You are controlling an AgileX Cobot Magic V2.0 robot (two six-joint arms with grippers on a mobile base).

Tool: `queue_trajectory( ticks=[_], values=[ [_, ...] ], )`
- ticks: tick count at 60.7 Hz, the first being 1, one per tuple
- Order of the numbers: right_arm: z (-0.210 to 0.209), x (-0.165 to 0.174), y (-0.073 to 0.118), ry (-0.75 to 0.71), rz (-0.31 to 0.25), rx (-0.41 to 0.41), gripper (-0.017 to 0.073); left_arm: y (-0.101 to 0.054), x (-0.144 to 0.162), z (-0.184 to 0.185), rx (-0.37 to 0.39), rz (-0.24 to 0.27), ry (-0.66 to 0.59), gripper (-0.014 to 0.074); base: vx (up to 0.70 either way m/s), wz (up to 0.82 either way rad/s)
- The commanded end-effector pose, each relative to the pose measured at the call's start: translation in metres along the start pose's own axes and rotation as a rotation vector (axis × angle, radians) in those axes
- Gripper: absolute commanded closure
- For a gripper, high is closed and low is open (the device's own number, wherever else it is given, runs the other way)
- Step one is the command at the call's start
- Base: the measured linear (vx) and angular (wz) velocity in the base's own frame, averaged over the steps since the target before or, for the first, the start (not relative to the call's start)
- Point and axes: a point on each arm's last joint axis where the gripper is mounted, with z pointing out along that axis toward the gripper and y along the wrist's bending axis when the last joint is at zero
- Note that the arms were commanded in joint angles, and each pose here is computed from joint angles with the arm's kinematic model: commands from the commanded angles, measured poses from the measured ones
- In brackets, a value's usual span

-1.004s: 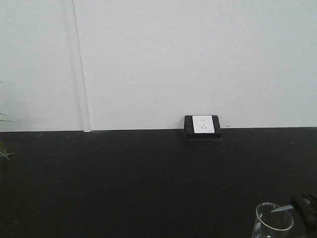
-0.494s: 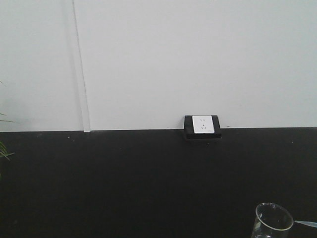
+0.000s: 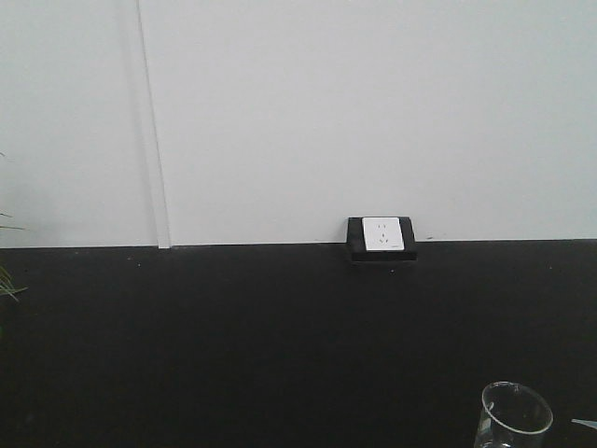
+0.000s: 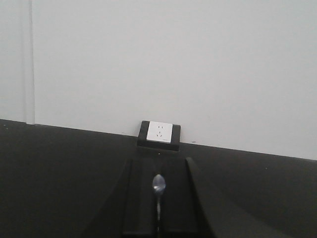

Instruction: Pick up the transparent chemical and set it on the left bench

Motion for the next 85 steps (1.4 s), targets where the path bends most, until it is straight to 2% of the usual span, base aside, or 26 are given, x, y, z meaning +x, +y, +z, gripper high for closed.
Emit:
queue_trajectory(
  ticks=[1, 50, 85],
  values=[
    [0.001, -0.0107, 0.0009, -0.044, 0.002, -0.019, 0.0519, 0.0001, -0.0028, -0.0013, -0.002, -0.009, -0.081, 0.0597, 0.0, 0.0],
    [0.001, -0.0107, 0.0009, -0.044, 0.002, -0.019, 0.0519, 0.0001, -0.0028, -0.0013, -0.002, -0.009, -0.081, 0.0597, -0.02, 0.0],
    [0.001, -0.0107, 0.0009, -0.044, 0.002, -0.019, 0.0519, 0.0001, -0.0028, -0.0013, -0.002, -0.009, -0.081, 0.0597, -0.25, -0.06]
  ],
)
